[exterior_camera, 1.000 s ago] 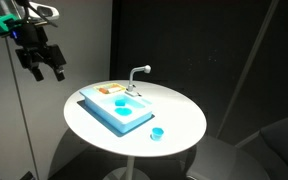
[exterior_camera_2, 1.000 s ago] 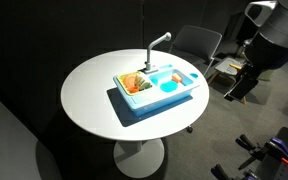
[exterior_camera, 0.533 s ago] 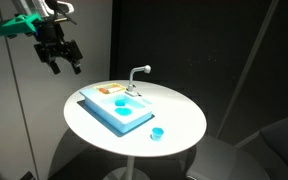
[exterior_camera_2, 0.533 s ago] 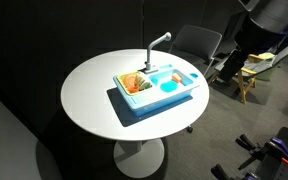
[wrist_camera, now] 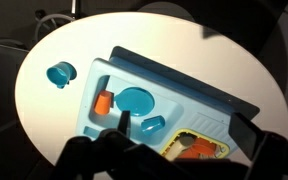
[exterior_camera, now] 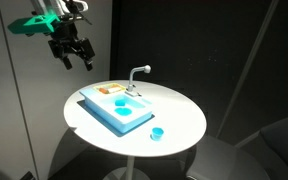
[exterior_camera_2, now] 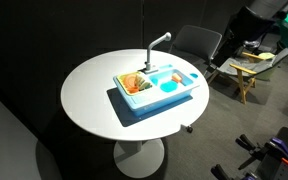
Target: Move the cup to the left side of the toy sink
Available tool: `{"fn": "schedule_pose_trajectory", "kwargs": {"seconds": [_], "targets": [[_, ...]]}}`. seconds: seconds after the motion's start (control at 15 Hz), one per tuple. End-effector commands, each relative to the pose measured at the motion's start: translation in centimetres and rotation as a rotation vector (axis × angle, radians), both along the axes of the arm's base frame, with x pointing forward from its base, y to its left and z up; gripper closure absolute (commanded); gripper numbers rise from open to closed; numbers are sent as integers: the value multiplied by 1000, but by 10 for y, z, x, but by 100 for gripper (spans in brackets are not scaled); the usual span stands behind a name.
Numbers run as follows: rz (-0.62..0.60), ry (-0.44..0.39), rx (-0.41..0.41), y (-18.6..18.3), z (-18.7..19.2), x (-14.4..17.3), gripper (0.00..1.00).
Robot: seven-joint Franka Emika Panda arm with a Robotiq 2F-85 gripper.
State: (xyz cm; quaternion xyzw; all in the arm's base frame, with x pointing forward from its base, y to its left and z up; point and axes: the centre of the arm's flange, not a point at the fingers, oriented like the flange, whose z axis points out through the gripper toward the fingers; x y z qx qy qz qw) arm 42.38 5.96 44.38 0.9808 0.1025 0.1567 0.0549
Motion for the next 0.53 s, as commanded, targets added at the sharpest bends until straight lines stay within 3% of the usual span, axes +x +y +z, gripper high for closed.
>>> {"fn": "schedule_pose_trajectory", "kwargs": {"seconds": [0.0,0.47], "targets": [[-4,-15,59,-10,12,16,0],[-122,-38,220,-51,21,21,0]]}}
